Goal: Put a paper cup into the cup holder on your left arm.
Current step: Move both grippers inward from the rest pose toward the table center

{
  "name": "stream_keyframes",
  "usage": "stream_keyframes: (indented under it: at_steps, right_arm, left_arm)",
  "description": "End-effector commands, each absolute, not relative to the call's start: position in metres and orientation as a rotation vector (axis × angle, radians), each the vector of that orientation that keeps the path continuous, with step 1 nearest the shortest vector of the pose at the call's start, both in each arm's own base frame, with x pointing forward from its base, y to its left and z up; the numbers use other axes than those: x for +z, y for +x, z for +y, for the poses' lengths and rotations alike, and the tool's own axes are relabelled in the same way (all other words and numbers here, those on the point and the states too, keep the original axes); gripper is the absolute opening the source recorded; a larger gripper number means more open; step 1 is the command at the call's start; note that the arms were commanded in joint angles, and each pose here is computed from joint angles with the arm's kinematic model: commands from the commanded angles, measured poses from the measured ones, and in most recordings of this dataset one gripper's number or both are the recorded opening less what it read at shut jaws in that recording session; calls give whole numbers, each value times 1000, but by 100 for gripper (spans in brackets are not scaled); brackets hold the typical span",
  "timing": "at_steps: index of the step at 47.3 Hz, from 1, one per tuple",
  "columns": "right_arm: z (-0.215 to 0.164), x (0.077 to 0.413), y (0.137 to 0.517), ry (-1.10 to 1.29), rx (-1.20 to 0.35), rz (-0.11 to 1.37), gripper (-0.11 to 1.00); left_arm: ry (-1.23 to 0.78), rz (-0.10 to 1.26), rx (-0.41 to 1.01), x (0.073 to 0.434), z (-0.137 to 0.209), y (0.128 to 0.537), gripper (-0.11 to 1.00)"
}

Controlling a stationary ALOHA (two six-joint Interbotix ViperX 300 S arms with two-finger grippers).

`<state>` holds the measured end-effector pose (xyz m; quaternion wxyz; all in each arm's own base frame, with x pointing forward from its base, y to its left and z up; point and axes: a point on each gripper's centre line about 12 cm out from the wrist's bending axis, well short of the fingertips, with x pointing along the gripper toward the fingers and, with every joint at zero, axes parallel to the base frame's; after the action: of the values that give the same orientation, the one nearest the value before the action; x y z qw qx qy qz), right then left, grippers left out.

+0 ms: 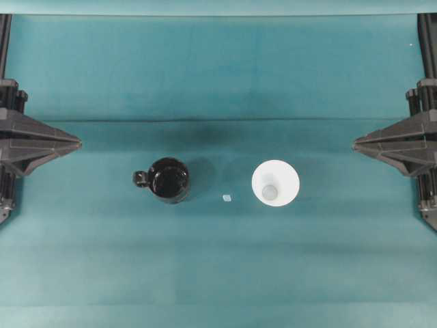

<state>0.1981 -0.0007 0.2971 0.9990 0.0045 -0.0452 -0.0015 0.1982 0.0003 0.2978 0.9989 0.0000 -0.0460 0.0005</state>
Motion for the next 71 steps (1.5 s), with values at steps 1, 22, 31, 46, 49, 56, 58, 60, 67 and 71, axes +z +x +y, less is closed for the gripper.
stream_keyframes:
  at_steps: [1, 22, 31, 46, 49, 56, 58, 60, 67, 71]
  right_arm:
    - [1, 304, 201, 23, 4, -101, 16]
    - [-1, 297, 207, 183, -20, 205, -1]
    - [-8, 284, 217, 207, -61, 290, -2]
    - [-17, 257, 235, 255, -123, 556, -2]
    - [-17, 255, 238, 254, -126, 595, -2]
    - [-20, 254, 246, 230, -134, 650, -2]
    - [-21, 252, 246, 226, -138, 660, -2]
    - [-21, 250, 247, 225, -139, 673, -2]
    - [-21, 244, 248, 227, -143, 718, -2]
    - [-21, 243, 247, 226, -144, 729, -2]
  left_arm:
    - [-6, -61, -3, 310, 0, 206, 16]
    - [-8, 233, 3, 289, 0, 234, 3]
    - [0, 430, 17, 262, 4, 242, 3]
    - [2, 628, 35, 236, 9, 248, 3]
    - [-1, 666, 34, 231, 9, 251, 3]
    - [1, 752, 19, 218, 4, 257, 3]
    - [1, 768, 18, 214, 4, 258, 3]
    - [0, 782, 18, 210, 4, 260, 3]
    - [3, 824, 17, 198, 4, 263, 3]
    - [5, 845, 16, 193, 4, 264, 3]
